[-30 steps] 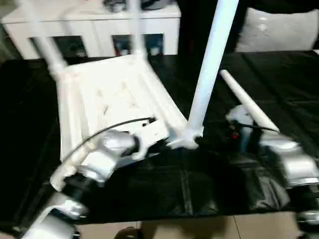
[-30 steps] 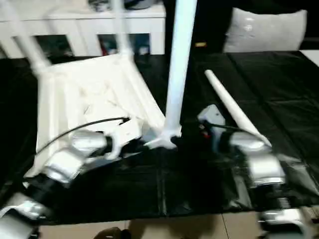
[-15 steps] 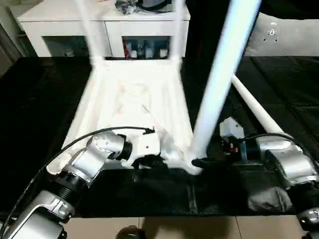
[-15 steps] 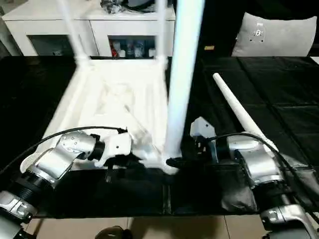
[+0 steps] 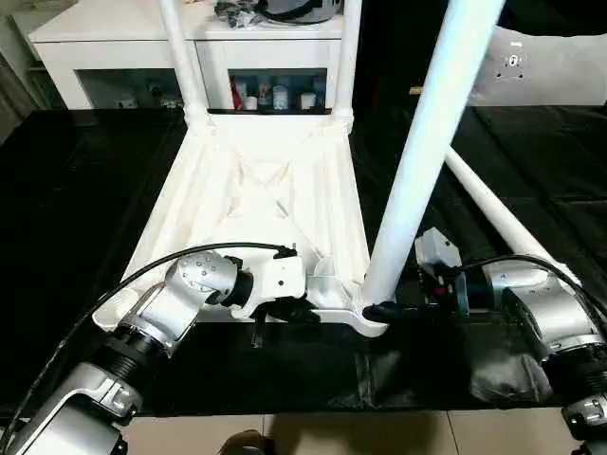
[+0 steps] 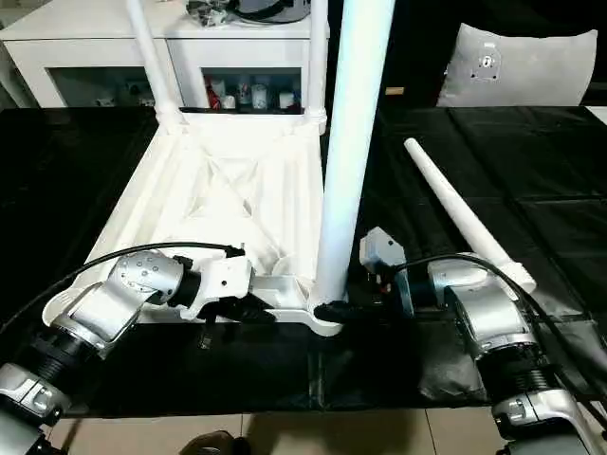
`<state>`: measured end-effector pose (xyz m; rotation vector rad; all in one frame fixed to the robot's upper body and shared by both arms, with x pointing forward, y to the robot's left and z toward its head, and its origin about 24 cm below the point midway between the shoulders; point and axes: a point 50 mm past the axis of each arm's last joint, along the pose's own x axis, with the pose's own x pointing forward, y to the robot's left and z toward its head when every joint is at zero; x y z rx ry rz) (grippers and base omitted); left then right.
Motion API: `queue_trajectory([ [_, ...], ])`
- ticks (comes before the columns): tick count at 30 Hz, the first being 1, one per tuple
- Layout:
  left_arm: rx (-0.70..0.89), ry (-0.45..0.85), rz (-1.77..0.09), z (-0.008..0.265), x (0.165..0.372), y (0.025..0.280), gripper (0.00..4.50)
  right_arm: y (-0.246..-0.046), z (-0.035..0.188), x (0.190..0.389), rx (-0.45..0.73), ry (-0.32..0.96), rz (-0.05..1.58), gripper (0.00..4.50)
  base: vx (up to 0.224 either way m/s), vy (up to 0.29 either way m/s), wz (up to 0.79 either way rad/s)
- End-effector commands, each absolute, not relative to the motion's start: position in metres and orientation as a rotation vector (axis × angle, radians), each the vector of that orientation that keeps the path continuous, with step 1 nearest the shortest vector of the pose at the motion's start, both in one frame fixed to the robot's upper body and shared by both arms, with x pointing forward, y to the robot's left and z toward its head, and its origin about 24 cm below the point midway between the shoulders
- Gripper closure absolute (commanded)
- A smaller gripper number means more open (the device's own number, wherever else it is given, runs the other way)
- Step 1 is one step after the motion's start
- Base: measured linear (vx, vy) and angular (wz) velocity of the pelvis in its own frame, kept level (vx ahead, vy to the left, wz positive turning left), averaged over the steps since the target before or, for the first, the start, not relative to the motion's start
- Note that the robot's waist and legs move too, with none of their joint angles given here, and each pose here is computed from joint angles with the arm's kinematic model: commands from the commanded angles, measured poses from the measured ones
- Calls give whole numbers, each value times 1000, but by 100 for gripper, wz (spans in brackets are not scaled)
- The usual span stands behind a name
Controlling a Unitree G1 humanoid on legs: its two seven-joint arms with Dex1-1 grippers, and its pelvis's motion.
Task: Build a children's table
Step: Rotate leg to tighten
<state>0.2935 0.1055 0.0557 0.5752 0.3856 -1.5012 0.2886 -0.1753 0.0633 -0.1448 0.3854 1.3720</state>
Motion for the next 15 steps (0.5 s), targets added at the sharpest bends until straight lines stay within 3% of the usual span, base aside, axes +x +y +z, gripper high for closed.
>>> queue_trajectory([
  [1,550,321,-1485,67,296,95,450,-168,63,289,-71,381,1350,184,0,0,0],
  [5,465,327,-1397,70,299,90,450,-156,57,297,3,411,1203,187,0,0,0],
  [9,356,350,-1185,70,311,76,450,-139,52,314,78,391,943,188,0,0,0],
  [13,317,396,-954,67,325,64,450,-124,48,330,79,362,725,189,0,0,0],
  [15,317,393,-927,68,326,62,450,-121,49,333,88,347,699,189,0,0,0],
])
